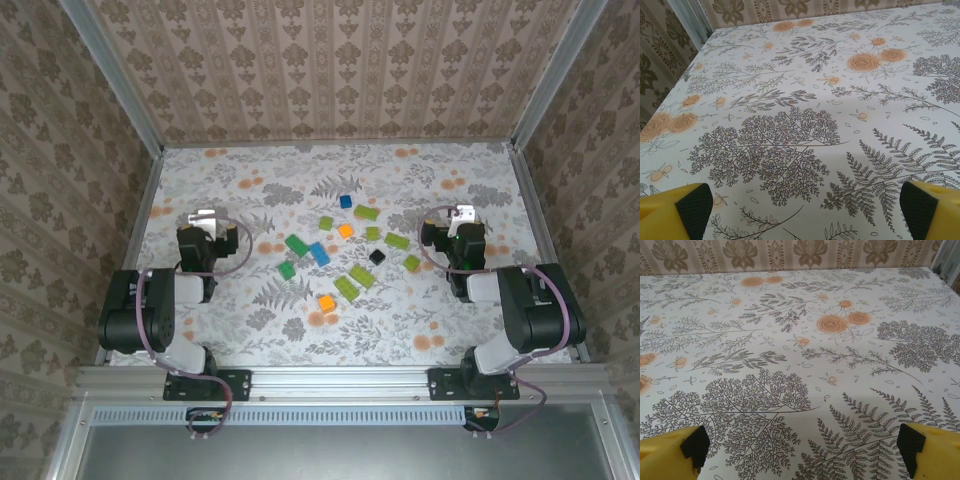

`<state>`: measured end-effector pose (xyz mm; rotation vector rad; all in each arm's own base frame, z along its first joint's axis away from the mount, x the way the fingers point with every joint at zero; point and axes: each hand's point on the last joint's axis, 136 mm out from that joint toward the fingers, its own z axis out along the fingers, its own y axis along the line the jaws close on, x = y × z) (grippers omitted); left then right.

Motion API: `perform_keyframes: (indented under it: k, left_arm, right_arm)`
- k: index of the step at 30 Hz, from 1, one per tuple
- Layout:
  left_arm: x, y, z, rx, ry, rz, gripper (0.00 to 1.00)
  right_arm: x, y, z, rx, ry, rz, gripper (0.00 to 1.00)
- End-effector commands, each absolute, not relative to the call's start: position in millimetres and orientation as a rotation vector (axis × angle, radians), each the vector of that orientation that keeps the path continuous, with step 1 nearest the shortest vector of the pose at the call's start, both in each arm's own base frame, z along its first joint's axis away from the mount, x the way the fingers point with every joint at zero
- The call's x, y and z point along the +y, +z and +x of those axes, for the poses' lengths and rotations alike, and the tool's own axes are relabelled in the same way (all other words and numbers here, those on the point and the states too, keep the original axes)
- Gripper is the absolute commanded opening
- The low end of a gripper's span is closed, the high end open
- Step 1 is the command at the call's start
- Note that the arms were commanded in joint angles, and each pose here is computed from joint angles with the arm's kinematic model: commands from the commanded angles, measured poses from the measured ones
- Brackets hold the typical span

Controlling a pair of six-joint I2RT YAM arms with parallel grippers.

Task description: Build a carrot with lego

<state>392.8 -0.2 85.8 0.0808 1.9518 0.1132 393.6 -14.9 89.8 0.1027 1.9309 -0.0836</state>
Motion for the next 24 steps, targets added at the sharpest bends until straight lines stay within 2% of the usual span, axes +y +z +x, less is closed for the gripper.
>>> perform_keyframes:
  k: [1, 17, 24]
  left_arm:
    - [-1, 95, 399, 1.931, 0.095, 0.075, 1.0]
    - [-1, 95, 399, 1.931, 0.094, 0.076, 1.0]
    - [1, 108, 397, 1.911, 0.143, 0.06, 1.0]
  right_arm:
    - [-12, 98, 399, 1.914, -0.069, 0.108, 1.0]
    - [-14, 102, 399, 1.922, -0.08, 0.118, 1.0]
    - [-30, 123, 391, 1.925, -0.203, 0.219, 1.0]
